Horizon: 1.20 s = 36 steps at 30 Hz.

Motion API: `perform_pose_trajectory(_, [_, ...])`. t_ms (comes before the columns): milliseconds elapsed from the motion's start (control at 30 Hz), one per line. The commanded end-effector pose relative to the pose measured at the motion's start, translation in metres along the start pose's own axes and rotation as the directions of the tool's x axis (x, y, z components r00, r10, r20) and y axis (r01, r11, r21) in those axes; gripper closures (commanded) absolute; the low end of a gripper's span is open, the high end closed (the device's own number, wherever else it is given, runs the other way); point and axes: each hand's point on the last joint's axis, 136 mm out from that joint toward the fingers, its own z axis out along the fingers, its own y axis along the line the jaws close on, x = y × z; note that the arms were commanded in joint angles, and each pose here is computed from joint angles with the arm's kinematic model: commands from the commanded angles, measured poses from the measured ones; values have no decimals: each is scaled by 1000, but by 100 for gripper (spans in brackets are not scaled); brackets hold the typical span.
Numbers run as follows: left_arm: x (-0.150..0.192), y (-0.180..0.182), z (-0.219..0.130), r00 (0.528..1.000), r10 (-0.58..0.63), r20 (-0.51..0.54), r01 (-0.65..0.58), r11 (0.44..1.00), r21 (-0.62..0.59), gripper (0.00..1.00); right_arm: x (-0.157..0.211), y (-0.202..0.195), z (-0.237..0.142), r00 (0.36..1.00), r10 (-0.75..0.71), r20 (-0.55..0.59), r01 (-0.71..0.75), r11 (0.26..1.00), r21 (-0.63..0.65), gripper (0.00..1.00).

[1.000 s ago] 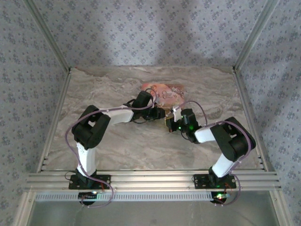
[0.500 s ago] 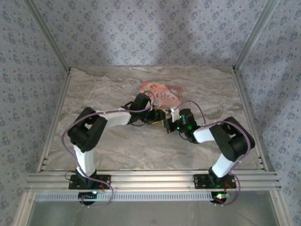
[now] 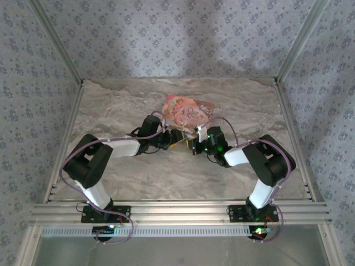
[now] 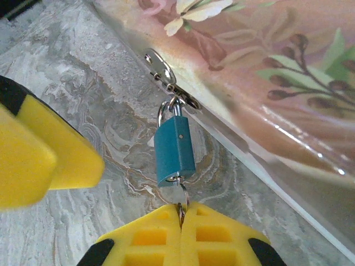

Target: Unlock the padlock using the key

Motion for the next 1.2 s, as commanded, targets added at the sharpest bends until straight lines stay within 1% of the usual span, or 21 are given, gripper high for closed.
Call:
perform_pose_trajectory(0, [-16,-17,-8,995,-55,86,46,993,113,43,-19,16,4,998,26,52,-23,998,-59,100])
perform_pose_trajectory(267, [-22,-11,-1,981,-139,134,112,975,190,52,-19,22,2,991,125,36,-123,990,-70,100])
perform_pose_trajectory(400, [-24,-7,2,979,-150,140,122,974,190,54,-15,20,1,983,181,10,-181,982,-48,100])
perform_pose_trajectory(500, [-23,-3,6,977,-162,137,136,973,185,55,-14,22,1,975,222,0,-222,973,-57,100])
perform_pose_trajectory(633, [-21,5,9,974,-182,132,160,973,166,56,-14,24,-1,971,240,3,-239,969,-59,100])
perform_pose_trajectory(900, [-17,-3,19,978,-180,103,159,970,182,56,-18,30,-1,966,257,0,-257,964,-73,100])
perform_pose_trajectory(1167, [-16,-7,26,978,-186,93,165,967,194,59,-21,34,-1,964,267,0,-266,960,-83,100])
